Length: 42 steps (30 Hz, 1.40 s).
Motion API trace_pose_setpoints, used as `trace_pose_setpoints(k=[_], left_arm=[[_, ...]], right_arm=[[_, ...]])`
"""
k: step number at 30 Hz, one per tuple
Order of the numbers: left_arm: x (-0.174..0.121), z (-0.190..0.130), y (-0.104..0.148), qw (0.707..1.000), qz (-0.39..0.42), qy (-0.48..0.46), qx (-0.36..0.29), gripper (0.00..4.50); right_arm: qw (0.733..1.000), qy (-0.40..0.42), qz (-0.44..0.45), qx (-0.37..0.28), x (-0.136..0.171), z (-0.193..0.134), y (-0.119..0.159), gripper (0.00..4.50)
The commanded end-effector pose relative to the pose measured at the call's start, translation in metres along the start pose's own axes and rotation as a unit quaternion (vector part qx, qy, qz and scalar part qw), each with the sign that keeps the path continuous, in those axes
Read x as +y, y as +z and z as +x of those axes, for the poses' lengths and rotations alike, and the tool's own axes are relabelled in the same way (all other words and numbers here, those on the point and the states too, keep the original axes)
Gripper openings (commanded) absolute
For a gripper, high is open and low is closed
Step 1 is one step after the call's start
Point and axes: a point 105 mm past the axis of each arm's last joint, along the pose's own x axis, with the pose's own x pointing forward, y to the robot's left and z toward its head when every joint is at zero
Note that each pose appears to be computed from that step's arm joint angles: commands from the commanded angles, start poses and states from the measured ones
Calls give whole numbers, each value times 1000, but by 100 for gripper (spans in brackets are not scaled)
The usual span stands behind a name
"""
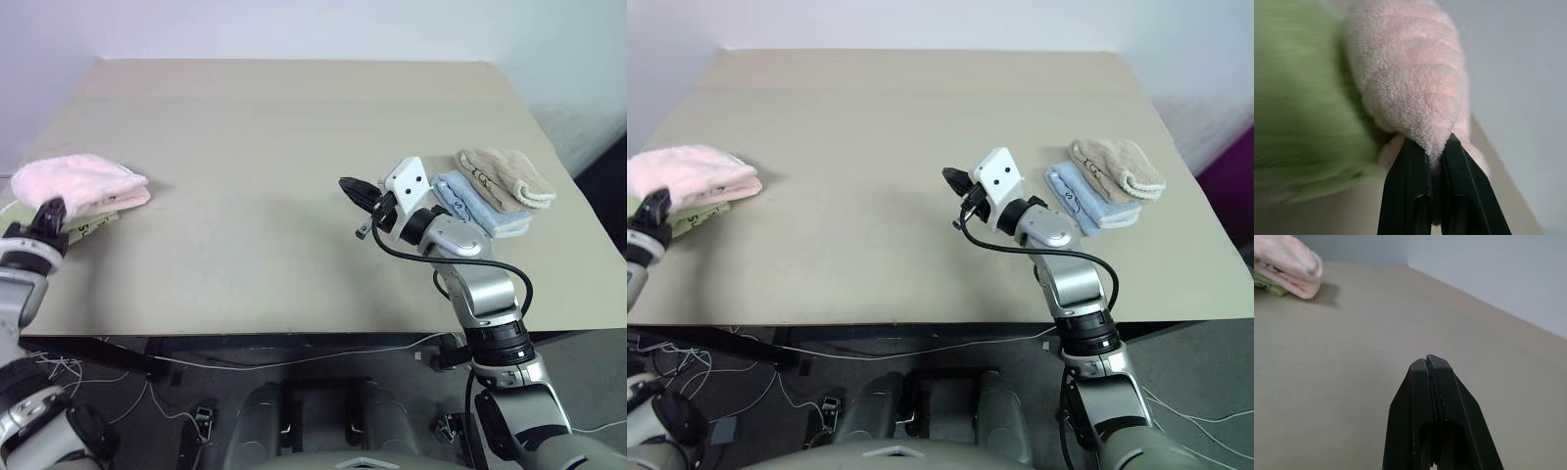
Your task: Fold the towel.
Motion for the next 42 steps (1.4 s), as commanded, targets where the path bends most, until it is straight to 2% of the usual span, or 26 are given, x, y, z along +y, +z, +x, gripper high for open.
trace_pose_setpoints(k=[1, 4, 8, 15, 18, 20, 26, 27, 31, 34, 38, 40, 42], left_arm=[[2, -10, -4, 1000, 18, 1, -10, 2], [5, -14, -11, 1000, 3, 2, -16, 2], [-1, -18, -12, 999, -12, -12, -30, 112], [-7, -20, -10, 999, -27, -25, -35, 346], [-8, -23, -19, 999, -27, -23, -14, 445], [-9, -25, -30, 999, -35, -26, 5, 448], [-36, -35, -108, 988, 8, -68, 140, 448], [-40, -35, -115, 986, 15, -74, 151, 448], [-85, -32, -160, 956, 132, -145, 217, 448], [-104, -20, -170, 934, 222, -183, 214, 448], [-136, 9, -173, 869, 403, -245, 150, 448], [-145, 19, -173, 840, 456, -269, 123, 448], [-147, 26, -173, 825, 476, -284, 108, 448]], right_arm=[[999, 17, -16, -29, 3, 5, 18, 0], [999, 25, -18, -30, 5, 8, 18, 0], [999, 33, -17, -29, 7, 11, 17, 0], [999, 32, -14, -29, 9, 11, 15, 0], [999, 28, -13, -28, 8, 9, 14, 0], [999, 25, -13, -27, 7, 8, 14, 0], [999, 19, -12, -24, 7, 7, 12, 0], [999, 19, -12, -24, 7, 7, 12, 0], [1000, 12, -11, -23, 5, 6, 11, 0], [1000, 6, -11, -22, 5, 6, 11, 0], [1000, -20, -3, -18, -2, 1, 6, 0], [999, -47, 13, -12, -9, -2, -1, 0], [997, -74, 29, -9, -17, -7, -7, 0]])
